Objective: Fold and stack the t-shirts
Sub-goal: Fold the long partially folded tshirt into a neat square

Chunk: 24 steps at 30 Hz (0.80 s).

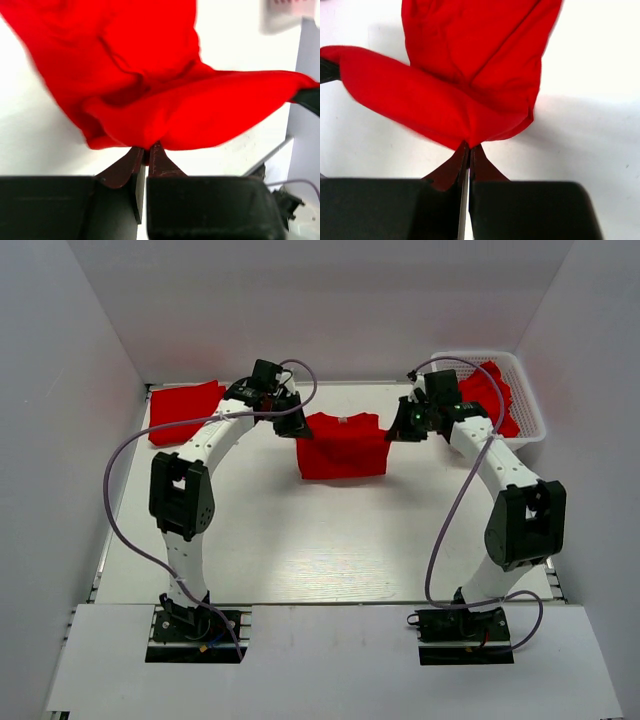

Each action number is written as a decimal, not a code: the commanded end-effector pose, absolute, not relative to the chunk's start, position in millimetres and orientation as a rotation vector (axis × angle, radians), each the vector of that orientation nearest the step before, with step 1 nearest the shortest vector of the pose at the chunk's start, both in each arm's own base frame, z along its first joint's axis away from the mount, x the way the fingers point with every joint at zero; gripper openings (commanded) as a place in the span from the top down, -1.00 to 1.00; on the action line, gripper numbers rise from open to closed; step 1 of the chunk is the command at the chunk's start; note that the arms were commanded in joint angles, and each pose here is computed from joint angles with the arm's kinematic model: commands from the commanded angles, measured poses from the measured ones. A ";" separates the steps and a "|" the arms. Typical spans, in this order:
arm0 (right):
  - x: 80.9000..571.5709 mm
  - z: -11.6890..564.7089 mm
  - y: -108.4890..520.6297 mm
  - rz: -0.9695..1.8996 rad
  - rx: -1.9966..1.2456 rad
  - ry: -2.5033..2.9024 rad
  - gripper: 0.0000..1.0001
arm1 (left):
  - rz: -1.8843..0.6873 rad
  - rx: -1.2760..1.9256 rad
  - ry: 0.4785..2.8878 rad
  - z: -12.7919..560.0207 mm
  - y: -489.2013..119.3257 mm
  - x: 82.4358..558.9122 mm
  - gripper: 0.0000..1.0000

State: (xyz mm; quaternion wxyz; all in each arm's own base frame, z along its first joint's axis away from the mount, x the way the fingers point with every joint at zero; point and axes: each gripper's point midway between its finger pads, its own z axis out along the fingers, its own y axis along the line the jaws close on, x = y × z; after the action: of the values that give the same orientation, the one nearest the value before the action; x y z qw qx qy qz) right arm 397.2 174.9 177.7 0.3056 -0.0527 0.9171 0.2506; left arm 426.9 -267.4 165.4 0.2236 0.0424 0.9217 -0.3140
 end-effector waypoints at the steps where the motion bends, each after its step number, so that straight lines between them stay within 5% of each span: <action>1: 425.4 194.0 170.6 0.646 -0.138 2.367 1.00 | -0.806 0.061 2.516 181.1 -244.4 446.7 1.00; 24: 536.5 164.2 179.8 0.721 -0.173 2.244 1.00 | -0.882 0.029 2.343 165.4 -231.5 546.8 1.00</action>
State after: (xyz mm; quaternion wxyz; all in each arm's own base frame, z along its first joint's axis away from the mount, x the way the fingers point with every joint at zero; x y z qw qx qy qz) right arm 508.4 184.9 147.5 0.3333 -0.0578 0.8995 0.2764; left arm 521.2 -243.7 133.1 0.2575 0.0067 0.9094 -0.3267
